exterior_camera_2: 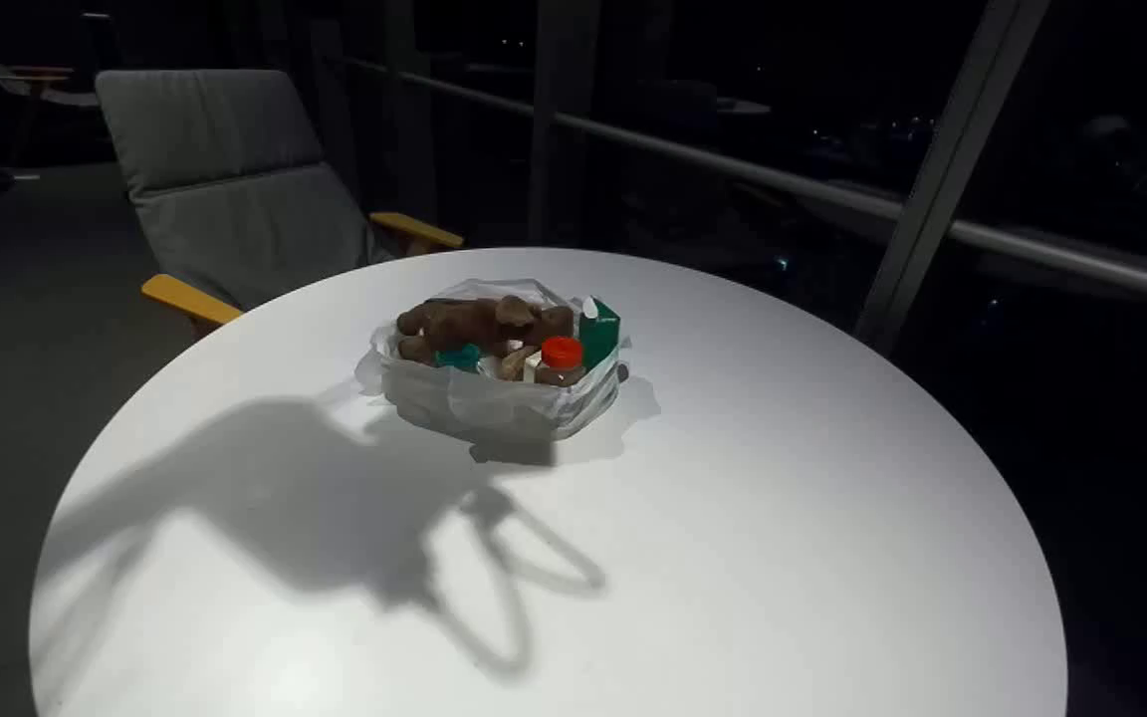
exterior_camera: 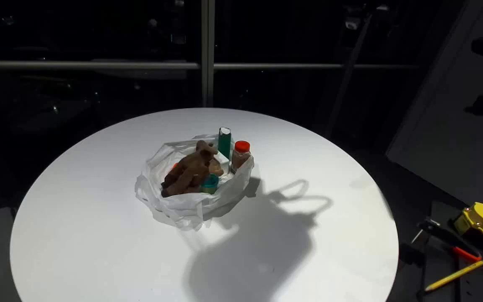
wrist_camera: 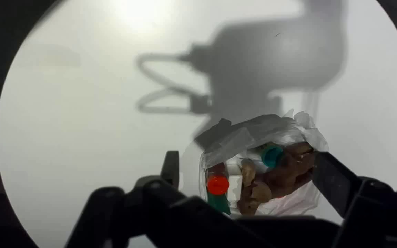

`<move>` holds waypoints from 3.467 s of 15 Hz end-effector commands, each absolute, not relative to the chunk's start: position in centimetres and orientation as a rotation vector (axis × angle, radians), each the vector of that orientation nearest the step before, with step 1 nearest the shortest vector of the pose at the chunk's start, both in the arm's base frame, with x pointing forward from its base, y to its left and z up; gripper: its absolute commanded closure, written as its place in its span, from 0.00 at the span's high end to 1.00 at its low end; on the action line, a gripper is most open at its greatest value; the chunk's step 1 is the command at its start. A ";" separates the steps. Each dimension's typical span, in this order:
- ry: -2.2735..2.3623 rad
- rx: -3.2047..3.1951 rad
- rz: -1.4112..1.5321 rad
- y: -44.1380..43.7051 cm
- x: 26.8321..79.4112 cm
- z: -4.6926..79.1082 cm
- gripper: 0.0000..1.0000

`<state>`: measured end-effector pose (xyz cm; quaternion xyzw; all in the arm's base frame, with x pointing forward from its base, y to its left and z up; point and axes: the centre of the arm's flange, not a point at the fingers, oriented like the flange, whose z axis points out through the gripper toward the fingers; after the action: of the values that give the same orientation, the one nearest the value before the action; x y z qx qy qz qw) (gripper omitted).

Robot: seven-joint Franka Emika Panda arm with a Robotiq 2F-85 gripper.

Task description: Remove the objects in the plastic and place them on the table

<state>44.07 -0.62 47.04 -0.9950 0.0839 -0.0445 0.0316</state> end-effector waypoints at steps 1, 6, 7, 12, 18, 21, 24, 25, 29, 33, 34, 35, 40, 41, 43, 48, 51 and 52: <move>0.258 -3.063 -0.149 -0.6 44.2 47.4 1.00; 0.257 -3.061 -0.178 -0.6 44.3 48.3 1.00; 0.257 -3.061 -0.178 -0.6 44.3 48.3 1.00; 0.257 -3.061 -0.178 -0.6 44.3 48.3 1.00; 0.257 -3.061 -0.178 -0.6 44.3 48.3 1.00; 0.257 -3.061 -0.178 -0.6 44.3 48.3 1.00; 0.291 -3.080 -0.146 0.0 46.7 45.5 1.00; 0.293 -3.088 -0.126 0.1 47.3 44.6 1.00; 0.327 -3.161 -0.080 2.5 50.7 38.1 1.00; 0.368 -3.249 -0.152 4.1 53.6 32.0 1.00; 0.374 -3.270 -0.172 4.5 54.5 30.7 1.00; 0.380 -3.286 -0.186 4.8 55.2 29.8 1.00; 0.367 -3.297 -0.138 6.5 59.2 25.6 1.00; 0.370 -3.294 -0.141 6.8 59.8 25.1 1.00; 0.388 -3.277 -0.167 7.1 61.4 24.3 1.00; 0.472 -3.231 -0.185 6.1 64.6 22.5 1.00; 0.512 -3.205 -0.167 5.3 66.0 21.6 1.00; 0.521 -3.196 -0.157 5.0 66.5 21.3 1.00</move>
<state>63.76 5.48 21.84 -0.9849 0.1545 -0.0440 -0.0639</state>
